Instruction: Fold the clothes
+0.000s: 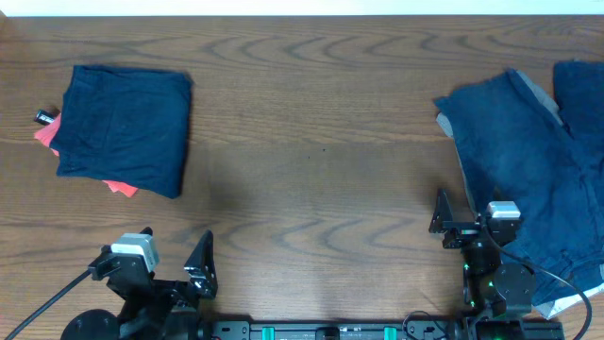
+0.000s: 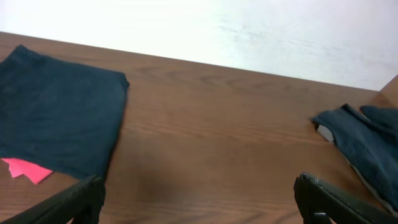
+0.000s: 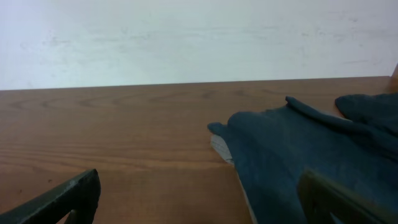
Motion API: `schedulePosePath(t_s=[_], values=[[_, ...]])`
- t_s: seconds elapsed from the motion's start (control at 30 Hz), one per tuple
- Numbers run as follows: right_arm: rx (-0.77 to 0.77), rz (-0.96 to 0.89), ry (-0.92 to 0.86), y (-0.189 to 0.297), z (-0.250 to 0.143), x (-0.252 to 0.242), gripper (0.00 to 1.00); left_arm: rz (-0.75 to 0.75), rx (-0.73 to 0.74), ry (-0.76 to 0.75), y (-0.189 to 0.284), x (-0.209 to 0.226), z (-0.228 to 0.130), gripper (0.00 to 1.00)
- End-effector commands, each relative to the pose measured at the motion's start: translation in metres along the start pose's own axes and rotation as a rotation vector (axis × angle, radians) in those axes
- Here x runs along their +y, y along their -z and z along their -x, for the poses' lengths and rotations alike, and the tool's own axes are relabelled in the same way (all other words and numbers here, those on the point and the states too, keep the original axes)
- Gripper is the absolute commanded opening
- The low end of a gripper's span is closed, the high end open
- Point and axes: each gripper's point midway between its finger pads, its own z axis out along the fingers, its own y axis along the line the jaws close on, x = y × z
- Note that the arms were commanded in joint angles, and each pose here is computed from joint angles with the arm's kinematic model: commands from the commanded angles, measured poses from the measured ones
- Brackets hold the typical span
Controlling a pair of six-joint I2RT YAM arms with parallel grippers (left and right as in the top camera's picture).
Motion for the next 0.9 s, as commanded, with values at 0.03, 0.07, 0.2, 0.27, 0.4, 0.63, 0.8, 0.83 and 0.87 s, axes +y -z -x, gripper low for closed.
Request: schedulePosePath(t_s=[0.03, 0.07, 0.2, 0.27, 0.4, 0.63, 0.8, 0.83, 0.87], values=[[0.003, -0.001, 0.015, 0.000, -0.001, -0.001, 0.99, 0.099, 0.059, 0.004, -0.010, 0.022, -0.022, 0.98], [0.003, -0.001, 0.015, 0.000, -0.001, -0.001, 0.99, 0.124, 0.079, 0.007, -0.015, 0.029, -0.032, 0.98], [0.003, -0.001, 0.015, 0.000, -0.001, -0.001, 0.99, 0.177, 0.097, 0.009, -0.034, 0.048, -0.061, 0.98], [0.003, -0.001, 0.015, 0.000, -0.001, -0.001, 0.99, 0.183, 0.075, 0.005, -0.044, 0.054, -0.073, 0.98], [0.003, -0.001, 0.015, 0.000, -0.001, -0.001, 0.99, 0.185, 0.042, 0.001, -0.065, 0.063, -0.085, 0.98], [0.003, -0.001, 0.015, 0.000, -0.001, -0.001, 0.99, 0.243, -0.140, -0.018, -0.091, 0.082, -0.065, 0.98], [0.003, -0.001, 0.015, 0.000, -0.001, -0.001, 0.99, 0.243, -0.311, -0.028, -0.105, 0.088, -0.049, 0.98], [0.003, -0.001, 0.015, 0.000, -0.001, -0.001, 0.99, 0.236, -0.342, -0.030, -0.107, 0.088, -0.047, 0.98], [0.003, -0.001, 0.015, 0.000, -0.001, -0.001, 0.99, 0.227, -0.382, -0.033, -0.110, 0.088, -0.045, 0.98]])
